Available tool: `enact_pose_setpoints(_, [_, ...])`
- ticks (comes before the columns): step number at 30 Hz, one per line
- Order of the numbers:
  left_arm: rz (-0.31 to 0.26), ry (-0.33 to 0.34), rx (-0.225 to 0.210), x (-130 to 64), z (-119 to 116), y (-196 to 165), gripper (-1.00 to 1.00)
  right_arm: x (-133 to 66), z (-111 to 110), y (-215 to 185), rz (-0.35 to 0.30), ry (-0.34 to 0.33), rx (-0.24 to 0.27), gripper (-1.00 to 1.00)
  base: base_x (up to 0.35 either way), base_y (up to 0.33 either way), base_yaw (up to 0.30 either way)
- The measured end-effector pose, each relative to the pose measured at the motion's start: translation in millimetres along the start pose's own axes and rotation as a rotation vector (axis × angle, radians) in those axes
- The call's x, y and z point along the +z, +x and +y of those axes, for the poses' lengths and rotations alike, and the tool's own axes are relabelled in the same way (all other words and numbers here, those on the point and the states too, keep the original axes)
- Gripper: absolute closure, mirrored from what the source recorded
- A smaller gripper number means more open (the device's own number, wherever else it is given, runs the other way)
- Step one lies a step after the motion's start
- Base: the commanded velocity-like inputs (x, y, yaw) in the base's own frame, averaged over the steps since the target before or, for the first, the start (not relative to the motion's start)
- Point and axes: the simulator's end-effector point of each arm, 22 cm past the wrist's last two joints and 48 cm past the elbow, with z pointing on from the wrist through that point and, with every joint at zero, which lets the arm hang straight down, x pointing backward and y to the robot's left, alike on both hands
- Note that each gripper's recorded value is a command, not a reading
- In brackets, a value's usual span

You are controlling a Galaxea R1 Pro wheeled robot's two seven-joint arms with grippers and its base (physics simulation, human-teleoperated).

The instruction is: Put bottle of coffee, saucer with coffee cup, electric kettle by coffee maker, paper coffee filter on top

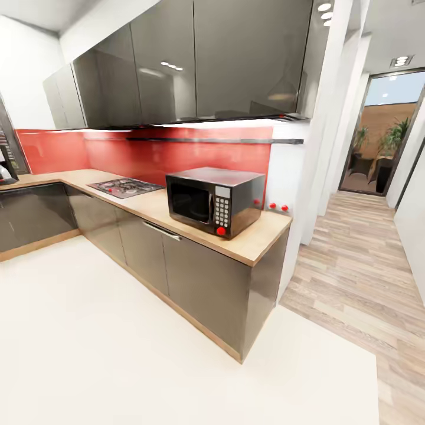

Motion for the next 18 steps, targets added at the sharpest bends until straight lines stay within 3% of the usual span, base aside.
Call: enact_pose_setpoints(18, [-0.007,0.006,-0.001,0.0,-4.1,-3.7,-1.0,0.0,-2.7,-3.4,-0.006,0.004,0.001,-1.0,0.0,0.0,0.0])
